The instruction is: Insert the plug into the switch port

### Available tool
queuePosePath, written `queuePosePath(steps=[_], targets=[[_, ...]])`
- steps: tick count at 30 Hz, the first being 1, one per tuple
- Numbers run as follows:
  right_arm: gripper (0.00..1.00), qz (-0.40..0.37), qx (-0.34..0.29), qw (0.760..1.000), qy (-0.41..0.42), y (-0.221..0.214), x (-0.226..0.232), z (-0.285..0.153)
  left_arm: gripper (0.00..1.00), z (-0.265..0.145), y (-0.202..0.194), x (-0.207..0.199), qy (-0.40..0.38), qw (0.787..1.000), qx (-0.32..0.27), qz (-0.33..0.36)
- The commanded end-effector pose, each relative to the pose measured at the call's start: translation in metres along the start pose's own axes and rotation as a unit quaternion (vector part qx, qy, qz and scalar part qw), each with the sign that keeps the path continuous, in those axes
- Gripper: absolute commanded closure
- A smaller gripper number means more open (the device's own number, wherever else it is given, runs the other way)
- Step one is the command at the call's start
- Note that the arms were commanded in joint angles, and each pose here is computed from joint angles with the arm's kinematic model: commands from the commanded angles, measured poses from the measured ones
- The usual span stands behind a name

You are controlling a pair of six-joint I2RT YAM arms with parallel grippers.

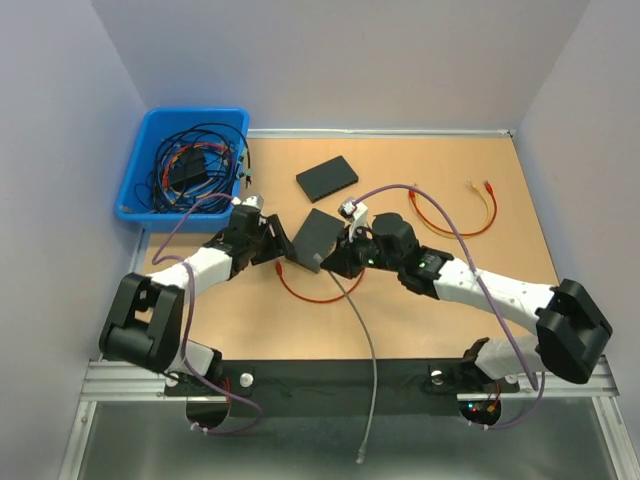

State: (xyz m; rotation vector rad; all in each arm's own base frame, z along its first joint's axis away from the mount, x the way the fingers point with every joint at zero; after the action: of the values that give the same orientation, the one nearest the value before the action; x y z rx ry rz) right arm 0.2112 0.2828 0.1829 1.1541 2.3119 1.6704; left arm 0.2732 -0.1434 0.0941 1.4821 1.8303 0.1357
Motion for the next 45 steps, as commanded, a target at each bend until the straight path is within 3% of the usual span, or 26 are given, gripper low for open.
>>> queuePosePath(steps=[1,3,12,18,21,22,24,25,27,30,39,45], targets=[[1.00,0.014,0.026,0.974,0.223,0.016,0.057,-0.030,0.28,-0.032,0.014,-0.011,0.000,0.999,-0.037,0.027],[0.99,0.017,0.045,0.955,0.293,0.020,0.073,-0.043,0.28,-0.052,0.023,-0.022,-0.030,0.996,-0.071,0.039],[0.99,-0.006,0.028,0.910,0.414,0.057,0.112,-0.098,0.23,-0.130,0.041,-0.052,-0.131,0.971,-0.182,0.081],[0.99,-0.007,0.015,0.915,0.404,0.059,0.113,-0.104,0.23,-0.156,0.033,-0.062,-0.205,0.950,-0.212,0.105],[1.00,0.015,0.000,0.956,0.293,0.052,0.093,-0.088,0.23,-0.150,0.026,-0.057,-0.204,0.952,-0.205,0.100],[1.00,0.016,-0.022,0.978,0.209,0.054,0.076,-0.075,0.23,-0.146,0.026,-0.054,-0.195,0.955,-0.202,0.090],[1.00,0.034,0.015,0.995,0.090,0.037,0.048,-0.059,0.23,-0.134,0.025,-0.051,-0.176,0.964,-0.183,0.077],[1.00,0.034,0.004,0.999,-0.004,0.037,0.027,-0.052,0.23,-0.132,0.028,-0.051,-0.170,0.966,-0.182,0.073],[1.00,0.031,0.024,0.993,-0.108,0.027,0.001,-0.043,0.23,-0.123,0.034,-0.053,-0.161,0.968,-0.180,0.072],[1.00,0.022,0.040,0.980,-0.196,0.019,-0.021,-0.036,0.23,-0.109,0.050,-0.054,-0.130,0.970,-0.190,0.073],[1.00,0.001,0.133,0.954,-0.269,-0.021,-0.056,0.010,0.23,-0.041,0.079,-0.058,-0.094,0.978,-0.162,0.088],[1.00,-0.009,0.142,0.952,-0.273,-0.030,-0.065,0.034,0.24,0.006,0.074,-0.046,-0.100,0.982,-0.130,0.094]])
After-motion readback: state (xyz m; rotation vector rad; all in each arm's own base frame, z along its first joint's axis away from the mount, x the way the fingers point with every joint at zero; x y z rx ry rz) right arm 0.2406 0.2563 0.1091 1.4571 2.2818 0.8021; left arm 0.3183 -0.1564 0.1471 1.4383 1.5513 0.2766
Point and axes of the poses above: each gripper's point midway between its finger pads, its own z axis out along the fingers, its own x axis along the line the jaws close on, y = z × x, the point moved 7 cm from there along -z, back along the fingers, and after that the axes turned 1 degree about z, right-handed, at the moved point
